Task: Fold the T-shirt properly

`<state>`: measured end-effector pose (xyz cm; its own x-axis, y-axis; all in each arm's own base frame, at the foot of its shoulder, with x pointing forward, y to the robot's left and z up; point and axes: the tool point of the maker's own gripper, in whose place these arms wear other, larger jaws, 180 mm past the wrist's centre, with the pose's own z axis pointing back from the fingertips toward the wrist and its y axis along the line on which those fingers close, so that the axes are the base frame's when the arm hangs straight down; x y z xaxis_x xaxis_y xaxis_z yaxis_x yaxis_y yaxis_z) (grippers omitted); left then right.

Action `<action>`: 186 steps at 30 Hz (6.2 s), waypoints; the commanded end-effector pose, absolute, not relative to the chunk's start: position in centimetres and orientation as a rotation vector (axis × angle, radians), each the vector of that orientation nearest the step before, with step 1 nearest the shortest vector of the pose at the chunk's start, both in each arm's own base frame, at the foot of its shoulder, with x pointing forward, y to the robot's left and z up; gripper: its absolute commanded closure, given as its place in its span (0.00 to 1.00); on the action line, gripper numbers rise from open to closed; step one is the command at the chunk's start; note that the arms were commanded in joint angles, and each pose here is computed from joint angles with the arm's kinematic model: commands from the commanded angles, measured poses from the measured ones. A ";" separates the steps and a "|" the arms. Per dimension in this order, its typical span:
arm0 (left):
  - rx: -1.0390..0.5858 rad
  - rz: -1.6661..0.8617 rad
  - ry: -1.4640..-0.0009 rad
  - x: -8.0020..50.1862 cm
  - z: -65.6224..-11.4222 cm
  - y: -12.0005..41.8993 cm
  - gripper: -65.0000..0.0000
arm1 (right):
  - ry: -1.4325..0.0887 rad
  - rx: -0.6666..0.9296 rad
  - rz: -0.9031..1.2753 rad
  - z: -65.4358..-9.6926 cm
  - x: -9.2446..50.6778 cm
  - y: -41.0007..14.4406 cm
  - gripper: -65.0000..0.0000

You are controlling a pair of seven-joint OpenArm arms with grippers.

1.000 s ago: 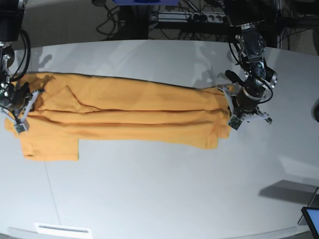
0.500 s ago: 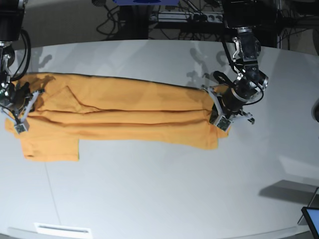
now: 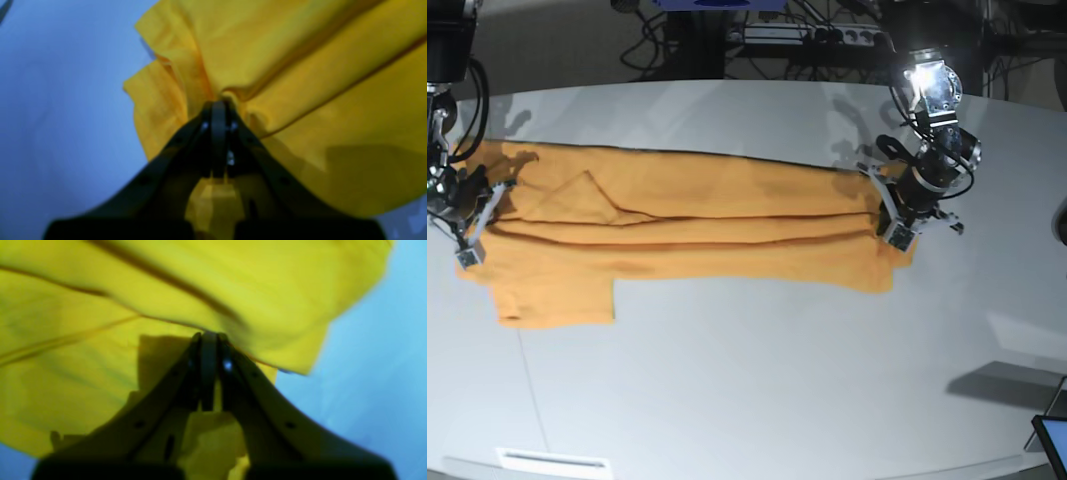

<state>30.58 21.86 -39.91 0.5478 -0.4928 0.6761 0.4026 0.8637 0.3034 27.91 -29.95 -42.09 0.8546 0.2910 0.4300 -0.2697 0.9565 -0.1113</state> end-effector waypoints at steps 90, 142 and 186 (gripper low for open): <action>0.458 -0.522 -0.915 34.9 -29.6 30.3 0.67 | -0.655 -0.060 0.382 -36.1 44.7 -30.2 0.62; 0.457 -0.530 -0.893 34.3 -30.2 30.5 0.67 | -0.664 0.007 0.310 -38.4 45.1 -29.5 1.00; 0.456 -0.530 -0.890 34.2 -30.3 30.5 0.67 | -0.679 0.010 0.265 -37.4 46.0 -30.6 0.17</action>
<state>33.51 30.10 -31.86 0.5463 -0.5973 0.5871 0.2675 0.7887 0.5535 43.94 -29.93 -40.24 0.7904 0.2467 0.5607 -0.2584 0.9642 -0.0598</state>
